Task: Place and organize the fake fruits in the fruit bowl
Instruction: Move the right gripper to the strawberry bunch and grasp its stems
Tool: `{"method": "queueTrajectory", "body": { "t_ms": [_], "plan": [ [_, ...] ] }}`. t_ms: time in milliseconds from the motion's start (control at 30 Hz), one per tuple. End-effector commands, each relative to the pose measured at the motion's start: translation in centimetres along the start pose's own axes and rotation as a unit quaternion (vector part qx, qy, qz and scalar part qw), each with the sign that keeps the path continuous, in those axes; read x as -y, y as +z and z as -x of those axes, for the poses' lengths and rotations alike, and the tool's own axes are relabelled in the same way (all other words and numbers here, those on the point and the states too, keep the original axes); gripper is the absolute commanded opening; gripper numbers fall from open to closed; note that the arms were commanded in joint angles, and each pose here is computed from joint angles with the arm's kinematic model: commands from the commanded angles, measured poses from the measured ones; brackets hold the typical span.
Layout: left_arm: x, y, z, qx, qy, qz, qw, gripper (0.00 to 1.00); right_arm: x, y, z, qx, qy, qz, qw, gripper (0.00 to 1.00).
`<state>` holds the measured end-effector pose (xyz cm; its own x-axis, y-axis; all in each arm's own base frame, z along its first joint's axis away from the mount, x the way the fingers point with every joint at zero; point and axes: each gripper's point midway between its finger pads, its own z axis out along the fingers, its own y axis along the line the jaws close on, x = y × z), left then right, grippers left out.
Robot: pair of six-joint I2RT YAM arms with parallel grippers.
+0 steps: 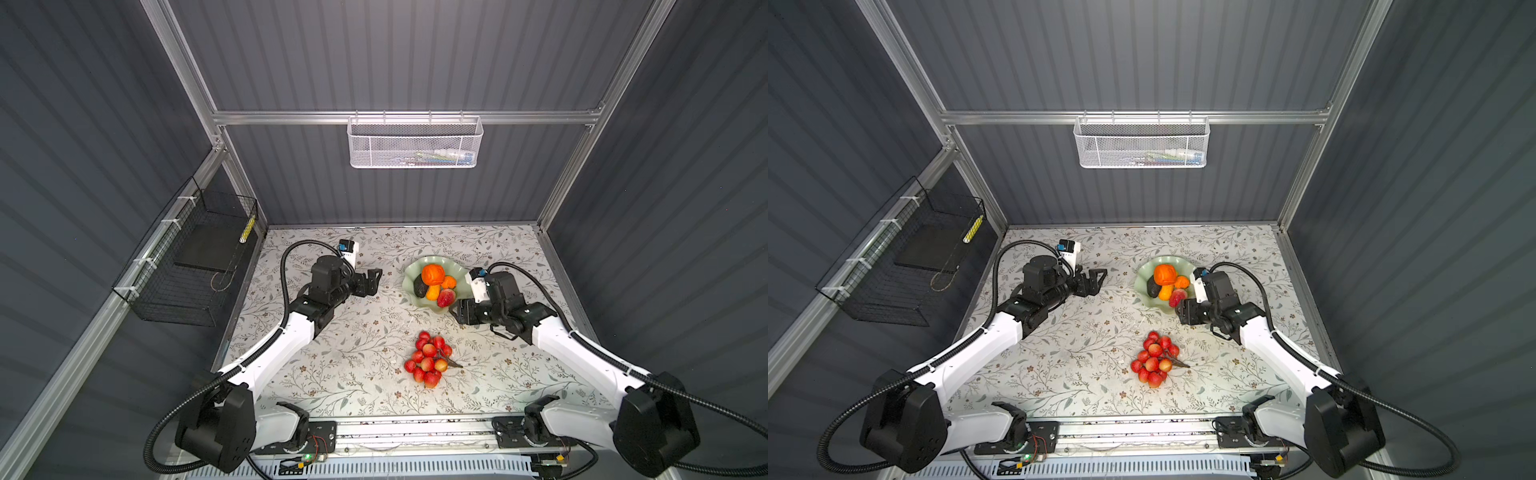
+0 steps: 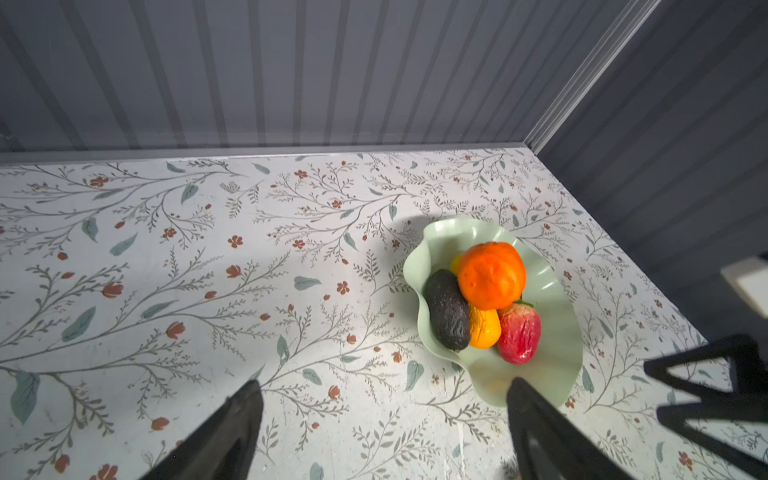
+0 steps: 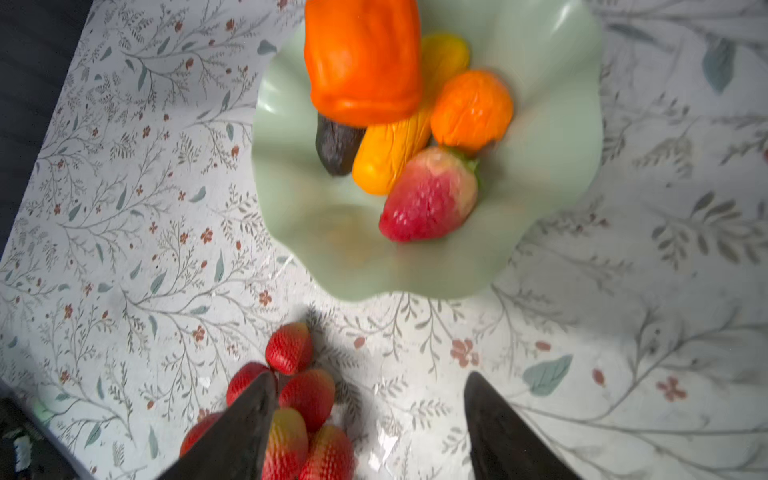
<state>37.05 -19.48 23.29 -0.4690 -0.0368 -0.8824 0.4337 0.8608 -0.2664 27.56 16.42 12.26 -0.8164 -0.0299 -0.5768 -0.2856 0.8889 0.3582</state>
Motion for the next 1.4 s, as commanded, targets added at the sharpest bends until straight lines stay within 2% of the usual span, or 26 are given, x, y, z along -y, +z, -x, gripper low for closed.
{"method": "queueTrajectory", "body": {
  "t_ms": [0, 167, 233, 333, 467, 633, 833, 1000, 1367],
  "plan": [
    [-0.6, -0.9, 1.0, -0.004, -0.010, 0.030, 0.999, 0.93, -1.4, -0.9, -2.9, -0.018, 0.008, 0.034, 0.999, 0.66],
    [-0.7, -2.6, 2.2, 0.008, 0.003, 0.044, 0.999, 0.95, -1.2, -1.5, -8.3, -0.053, 0.015, 0.013, 0.998, 0.58],
    [-1.4, -2.9, 2.3, 0.022, -0.009, 0.064, 0.998, 0.96, -1.1, -1.2, -10.2, -0.067, 0.027, 0.016, 0.997, 0.57],
    [-1.5, -3.4, 2.9, 0.028, -0.022, 0.073, 0.997, 0.96, -1.2, -1.3, -11.5, -0.089, 0.010, 0.007, 0.996, 0.57],
    [-1.7, -3.7, 3.3, 0.018, -0.023, 0.085, 0.996, 0.97, -1.7, -0.9, -11.9, -0.093, 0.004, 0.017, 0.995, 0.58],
    [-2.1, -3.9, 2.0, 0.000, -0.003, 0.091, 0.996, 0.97, -1.6, -0.2, -12.1, -0.088, -0.014, 0.005, 0.996, 0.58],
    [-2.1, -4.3, 1.5, 0.023, 0.010, 0.084, 0.996, 0.99, -0.4, 0.3, -13.5, -0.112, -0.007, -0.043, 0.993, 0.57],
    [-1.4, -3.7, 2.5, 0.029, 0.031, 0.068, 0.997, 0.99, -0.6, 1.2, -14.7, -0.118, -0.017, -0.044, 0.992, 0.58],
    [-1.6, -2.6, 2.2, 0.020, 0.059, 0.068, 0.996, 1.00, -2.5, 4.1, -12.1, -0.130, -0.076, -0.045, 0.988, 0.60]
  ]
}}
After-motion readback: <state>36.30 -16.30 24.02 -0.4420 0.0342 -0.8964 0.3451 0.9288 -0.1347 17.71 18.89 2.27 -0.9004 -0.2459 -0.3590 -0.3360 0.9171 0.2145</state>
